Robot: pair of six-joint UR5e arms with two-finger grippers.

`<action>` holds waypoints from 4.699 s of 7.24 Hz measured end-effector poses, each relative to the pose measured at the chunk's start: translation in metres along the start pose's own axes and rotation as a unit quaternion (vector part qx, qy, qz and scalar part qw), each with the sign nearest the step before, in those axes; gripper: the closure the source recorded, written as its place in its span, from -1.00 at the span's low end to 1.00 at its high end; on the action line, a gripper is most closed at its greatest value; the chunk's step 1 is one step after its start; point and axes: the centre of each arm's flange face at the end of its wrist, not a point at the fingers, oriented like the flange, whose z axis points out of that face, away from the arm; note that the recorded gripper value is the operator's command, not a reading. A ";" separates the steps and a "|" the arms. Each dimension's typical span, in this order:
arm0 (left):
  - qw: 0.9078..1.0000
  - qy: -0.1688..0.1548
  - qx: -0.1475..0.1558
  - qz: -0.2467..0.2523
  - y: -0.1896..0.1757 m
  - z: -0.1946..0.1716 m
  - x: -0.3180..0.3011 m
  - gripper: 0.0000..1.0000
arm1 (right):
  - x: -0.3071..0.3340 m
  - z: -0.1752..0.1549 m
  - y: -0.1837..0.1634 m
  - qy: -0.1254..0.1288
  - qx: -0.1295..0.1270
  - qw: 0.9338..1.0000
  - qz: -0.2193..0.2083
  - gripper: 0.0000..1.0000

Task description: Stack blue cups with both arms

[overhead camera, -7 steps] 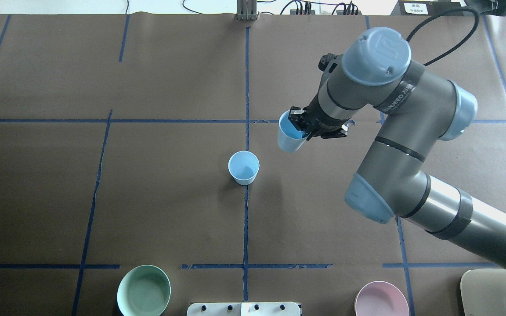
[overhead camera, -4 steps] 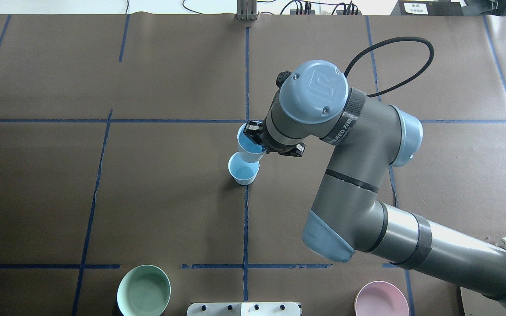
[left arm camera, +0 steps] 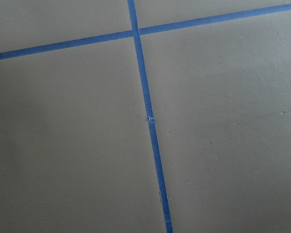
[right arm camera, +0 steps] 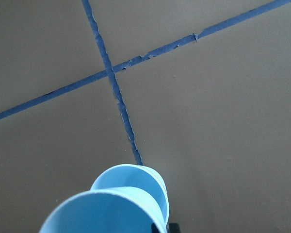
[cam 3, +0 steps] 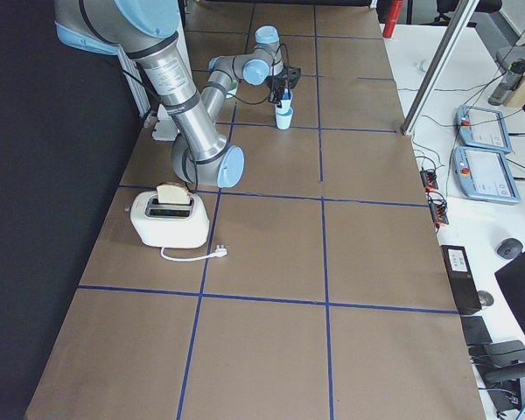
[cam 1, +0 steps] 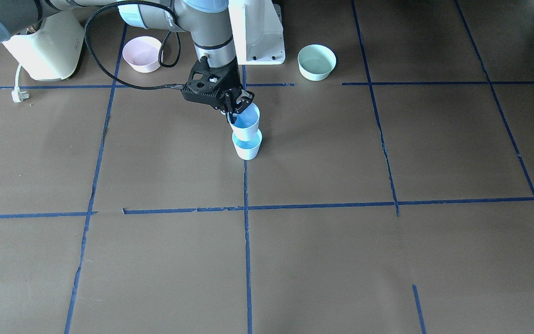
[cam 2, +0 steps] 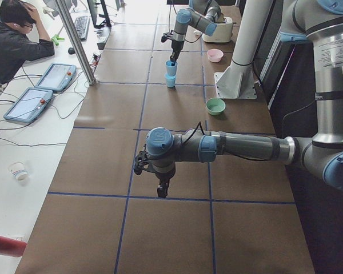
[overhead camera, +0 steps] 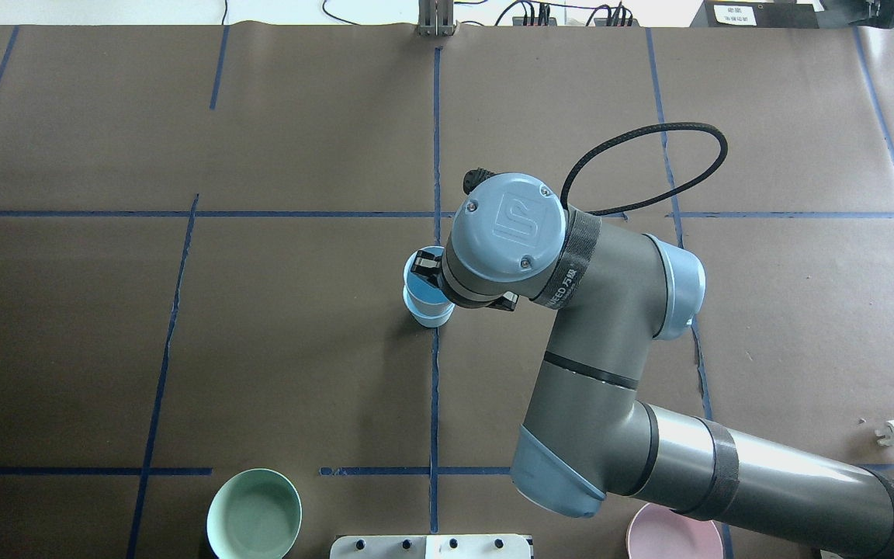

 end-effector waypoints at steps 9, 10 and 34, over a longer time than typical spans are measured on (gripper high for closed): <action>1.000 -0.003 -0.006 -0.006 0.001 0.005 -0.006 -1.00 | 0.076 -0.033 -0.156 0.009 -0.054 0.996 -0.063 -1.00; 1.000 -0.003 -0.008 -0.008 0.001 0.007 -0.008 -1.00 | 0.123 -0.043 -0.205 0.012 -0.070 0.993 -0.096 -1.00; 1.000 -0.004 -0.021 -0.022 0.009 0.018 -0.020 -1.00 | 0.688 -0.105 -0.293 0.055 -0.131 0.960 -0.243 -1.00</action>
